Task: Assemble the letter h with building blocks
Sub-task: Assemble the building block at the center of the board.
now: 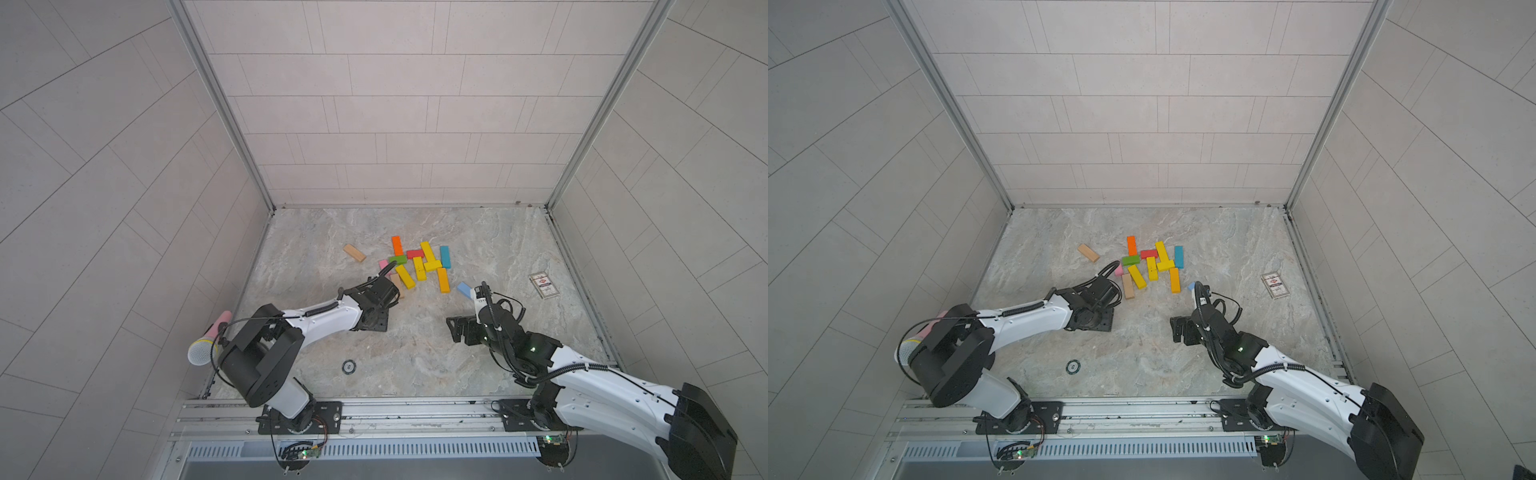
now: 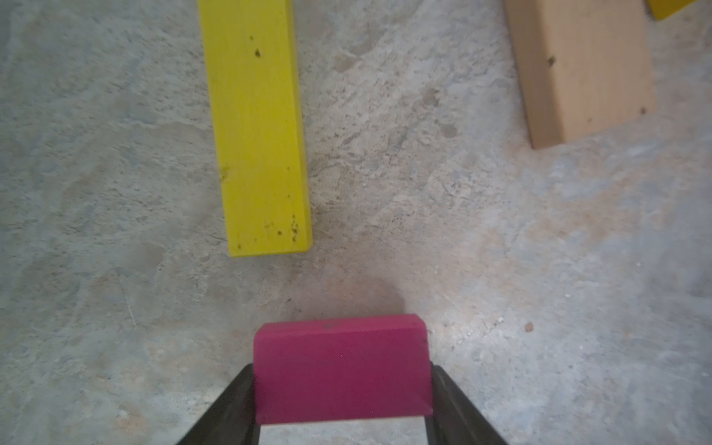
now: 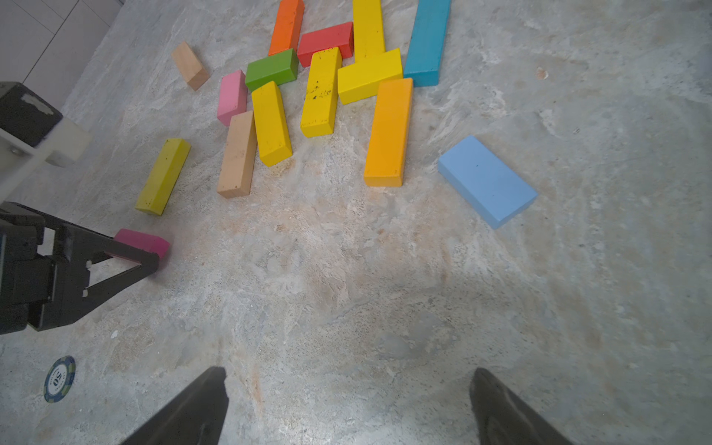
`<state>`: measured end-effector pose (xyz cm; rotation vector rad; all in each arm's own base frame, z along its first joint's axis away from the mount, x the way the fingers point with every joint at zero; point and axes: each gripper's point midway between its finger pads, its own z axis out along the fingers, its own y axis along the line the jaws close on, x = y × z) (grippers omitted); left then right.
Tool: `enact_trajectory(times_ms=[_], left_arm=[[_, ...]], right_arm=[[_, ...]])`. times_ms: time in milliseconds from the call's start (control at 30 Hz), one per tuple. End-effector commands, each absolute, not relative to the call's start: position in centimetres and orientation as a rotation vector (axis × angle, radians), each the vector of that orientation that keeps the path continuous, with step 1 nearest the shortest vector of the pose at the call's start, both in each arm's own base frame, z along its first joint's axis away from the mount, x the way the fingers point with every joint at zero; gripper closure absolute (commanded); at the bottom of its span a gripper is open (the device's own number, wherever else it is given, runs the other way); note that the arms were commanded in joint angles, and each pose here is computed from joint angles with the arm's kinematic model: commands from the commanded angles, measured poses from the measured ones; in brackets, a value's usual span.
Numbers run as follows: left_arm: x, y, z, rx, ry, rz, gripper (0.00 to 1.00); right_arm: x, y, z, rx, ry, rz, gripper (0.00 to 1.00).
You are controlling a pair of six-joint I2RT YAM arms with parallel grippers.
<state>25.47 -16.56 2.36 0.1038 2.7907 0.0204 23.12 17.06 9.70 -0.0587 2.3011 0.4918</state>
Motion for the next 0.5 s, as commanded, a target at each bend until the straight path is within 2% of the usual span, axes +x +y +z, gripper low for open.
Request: enact_trajectory(times_ms=[0,467], left_arm=[[25.88,-15.51,1.6,0.088,2.773,0.097,0.45],[26.53,-14.77,1.04,0.048,2.755,0.138,0.45]], right_arm=[[22.98,16.41,9.3,-0.038,2.308,0.469,0.0],[23.01,16.27,9.23,-0.035,2.309,0.463,0.0]])
